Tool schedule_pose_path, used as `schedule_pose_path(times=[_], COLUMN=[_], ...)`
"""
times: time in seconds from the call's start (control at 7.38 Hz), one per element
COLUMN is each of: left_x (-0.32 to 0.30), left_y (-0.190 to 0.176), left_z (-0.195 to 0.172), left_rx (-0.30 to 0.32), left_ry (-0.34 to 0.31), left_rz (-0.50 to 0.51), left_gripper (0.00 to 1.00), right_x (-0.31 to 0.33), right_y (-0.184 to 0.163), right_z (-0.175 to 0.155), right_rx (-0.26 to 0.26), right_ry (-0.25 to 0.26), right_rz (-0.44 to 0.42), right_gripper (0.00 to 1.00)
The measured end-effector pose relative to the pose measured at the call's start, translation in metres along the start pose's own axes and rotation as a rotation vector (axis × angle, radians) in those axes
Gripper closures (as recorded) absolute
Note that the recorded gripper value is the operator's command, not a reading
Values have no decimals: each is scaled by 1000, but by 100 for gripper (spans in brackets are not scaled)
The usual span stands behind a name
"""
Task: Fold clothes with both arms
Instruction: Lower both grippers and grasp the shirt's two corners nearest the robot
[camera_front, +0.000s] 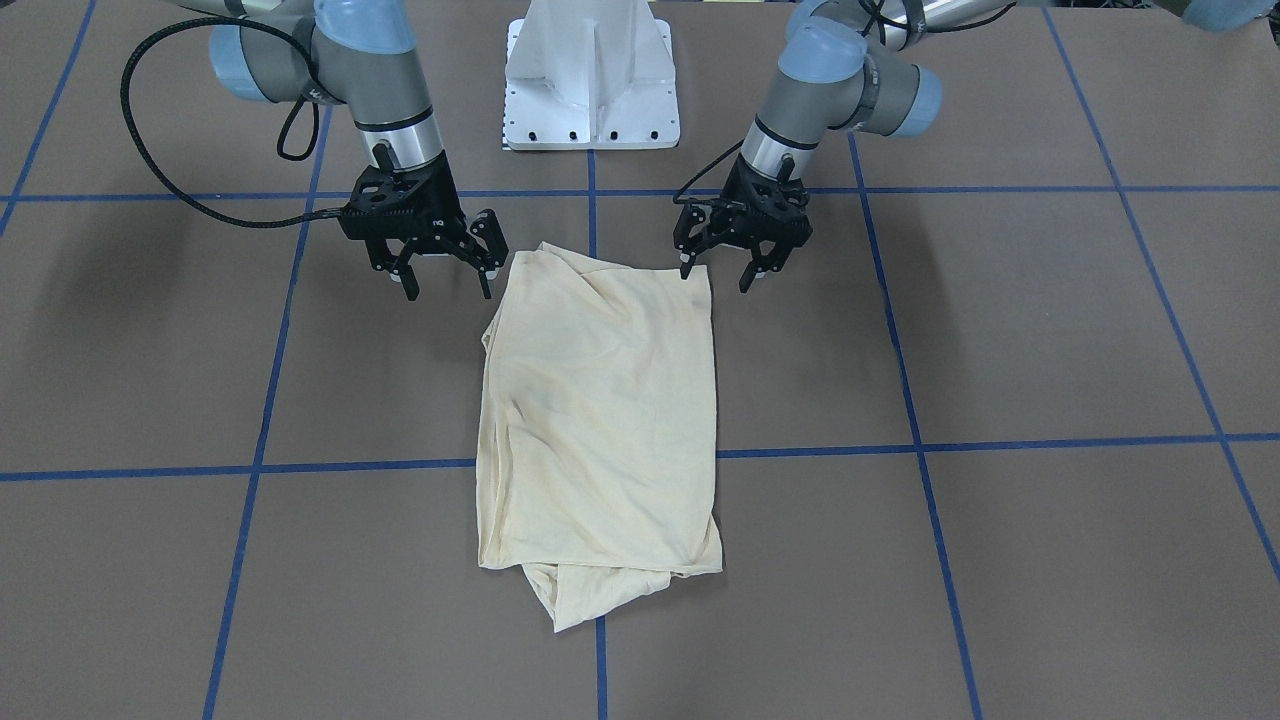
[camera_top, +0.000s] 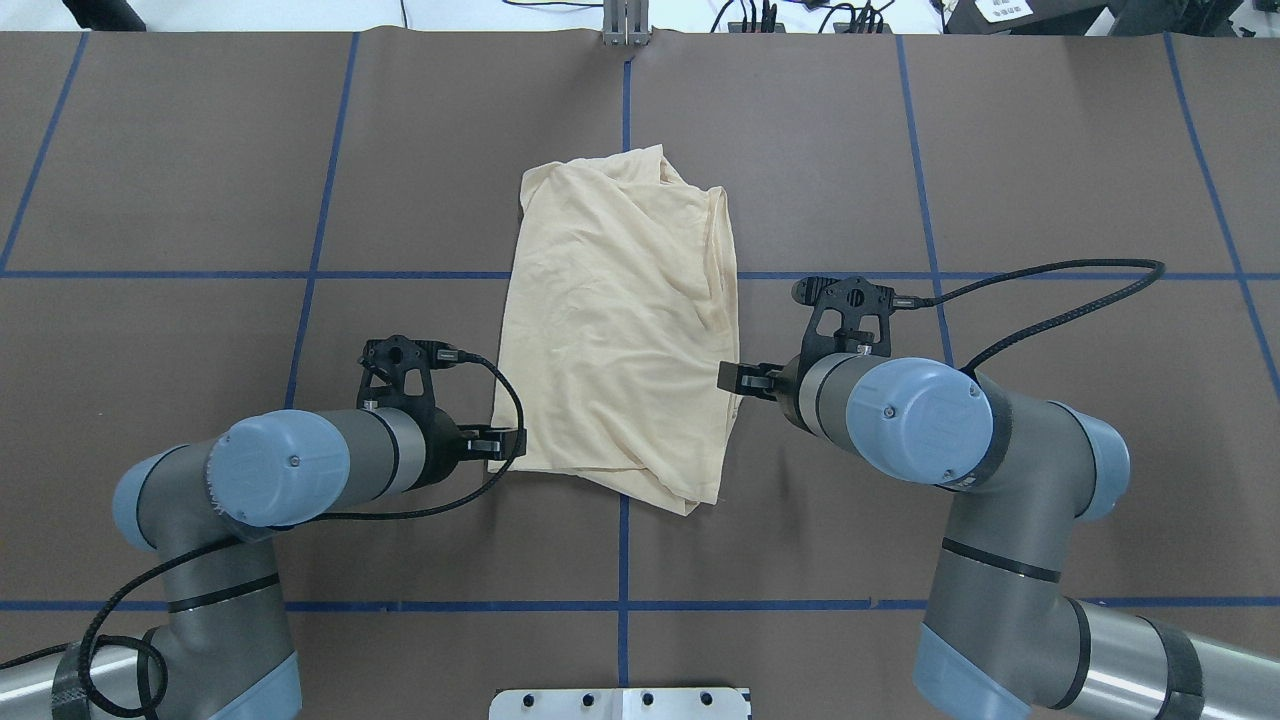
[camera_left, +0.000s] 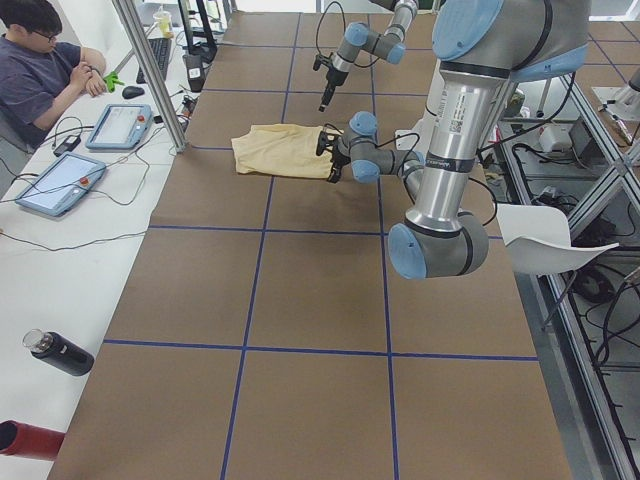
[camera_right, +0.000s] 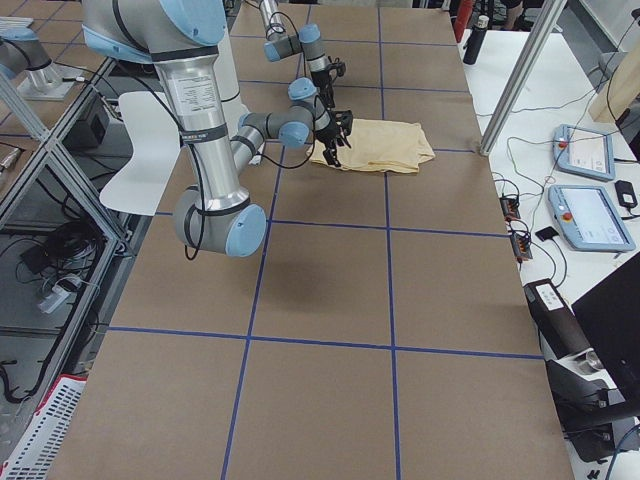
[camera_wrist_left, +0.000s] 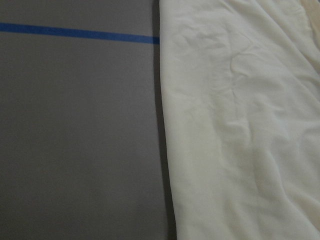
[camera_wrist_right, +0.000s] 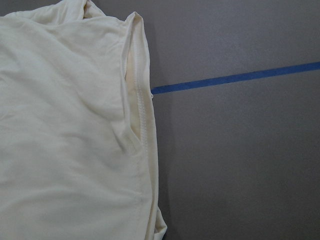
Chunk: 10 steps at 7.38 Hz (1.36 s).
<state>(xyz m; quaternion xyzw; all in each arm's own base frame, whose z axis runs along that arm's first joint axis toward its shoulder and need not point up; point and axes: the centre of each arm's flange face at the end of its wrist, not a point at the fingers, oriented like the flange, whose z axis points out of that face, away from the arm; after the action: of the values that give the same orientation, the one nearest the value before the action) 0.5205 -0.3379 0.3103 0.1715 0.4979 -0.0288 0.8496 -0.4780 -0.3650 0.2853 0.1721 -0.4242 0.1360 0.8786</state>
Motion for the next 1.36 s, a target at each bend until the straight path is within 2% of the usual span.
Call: schedule_pose_path(times=[0.41, 1.36], left_x=[8, 9], left_y=[12, 16], left_z=[10, 11], left_rx=[-31, -60], left_ry=[-21, -19], left_rz=[9, 8], left_gripper=[58, 56], right_x=[-1, -1], right_y=[1, 2], right_z=[-1, -1], right_rx=[-1, -1], right_ry=[-2, -3], right_rz=[-1, -2], right_gripper=[0, 0])
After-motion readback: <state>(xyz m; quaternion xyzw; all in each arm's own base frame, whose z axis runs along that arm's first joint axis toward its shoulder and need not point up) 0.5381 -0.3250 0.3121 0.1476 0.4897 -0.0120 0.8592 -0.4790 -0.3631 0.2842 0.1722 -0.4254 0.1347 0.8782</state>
